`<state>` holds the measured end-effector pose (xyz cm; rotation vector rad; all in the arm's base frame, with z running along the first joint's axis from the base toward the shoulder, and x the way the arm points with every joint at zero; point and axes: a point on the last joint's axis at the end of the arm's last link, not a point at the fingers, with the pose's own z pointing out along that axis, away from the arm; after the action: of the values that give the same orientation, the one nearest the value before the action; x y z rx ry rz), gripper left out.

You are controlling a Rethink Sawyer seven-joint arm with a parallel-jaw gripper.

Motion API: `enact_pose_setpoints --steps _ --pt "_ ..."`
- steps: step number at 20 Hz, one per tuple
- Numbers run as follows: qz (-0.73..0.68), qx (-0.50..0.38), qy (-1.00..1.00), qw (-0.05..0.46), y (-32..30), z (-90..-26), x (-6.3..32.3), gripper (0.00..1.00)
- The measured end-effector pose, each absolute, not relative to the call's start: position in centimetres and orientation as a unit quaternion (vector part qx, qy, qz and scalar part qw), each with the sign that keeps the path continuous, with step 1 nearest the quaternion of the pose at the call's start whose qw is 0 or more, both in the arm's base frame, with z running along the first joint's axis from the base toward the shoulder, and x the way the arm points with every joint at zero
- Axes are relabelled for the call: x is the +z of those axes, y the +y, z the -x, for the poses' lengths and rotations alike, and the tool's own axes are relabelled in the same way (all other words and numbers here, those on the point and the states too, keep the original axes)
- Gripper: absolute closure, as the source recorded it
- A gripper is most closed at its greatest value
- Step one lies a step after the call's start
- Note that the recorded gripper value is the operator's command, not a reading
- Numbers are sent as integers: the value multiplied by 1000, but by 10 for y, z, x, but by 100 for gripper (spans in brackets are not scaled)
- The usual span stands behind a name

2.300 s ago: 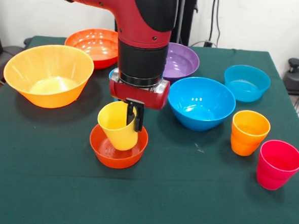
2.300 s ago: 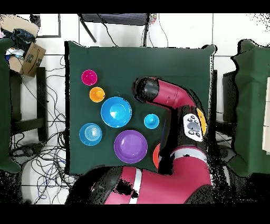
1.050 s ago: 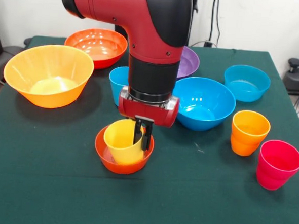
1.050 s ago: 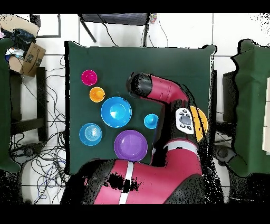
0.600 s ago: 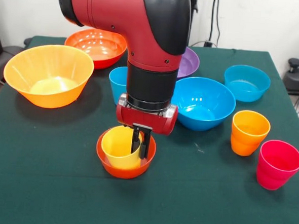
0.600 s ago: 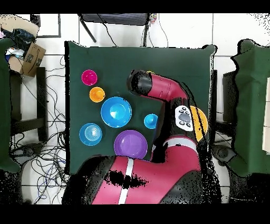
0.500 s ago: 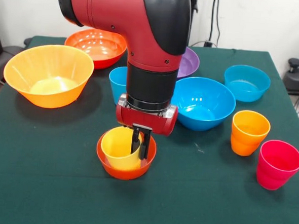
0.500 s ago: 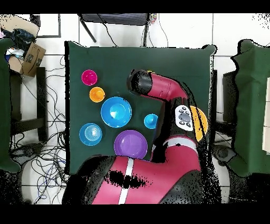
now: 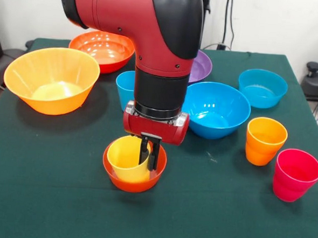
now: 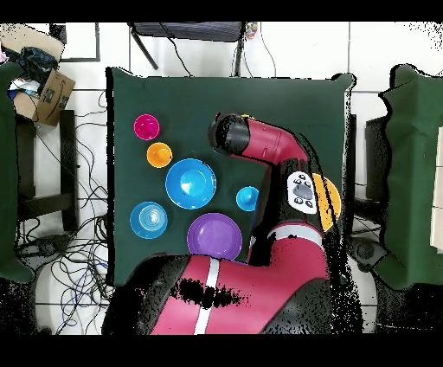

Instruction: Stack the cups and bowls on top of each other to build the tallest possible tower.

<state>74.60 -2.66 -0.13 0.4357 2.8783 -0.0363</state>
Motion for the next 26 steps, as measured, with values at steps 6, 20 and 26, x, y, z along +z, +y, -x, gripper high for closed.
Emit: enact_pose_setpoints --steps 6,20,26 --pt "-149 -12 982 115 -26 -746 -2 100" --pt "-148 -13 981 129 -29 -762 -3 100" --pt "-147 -12 980 135 -30 -769 -4 100"
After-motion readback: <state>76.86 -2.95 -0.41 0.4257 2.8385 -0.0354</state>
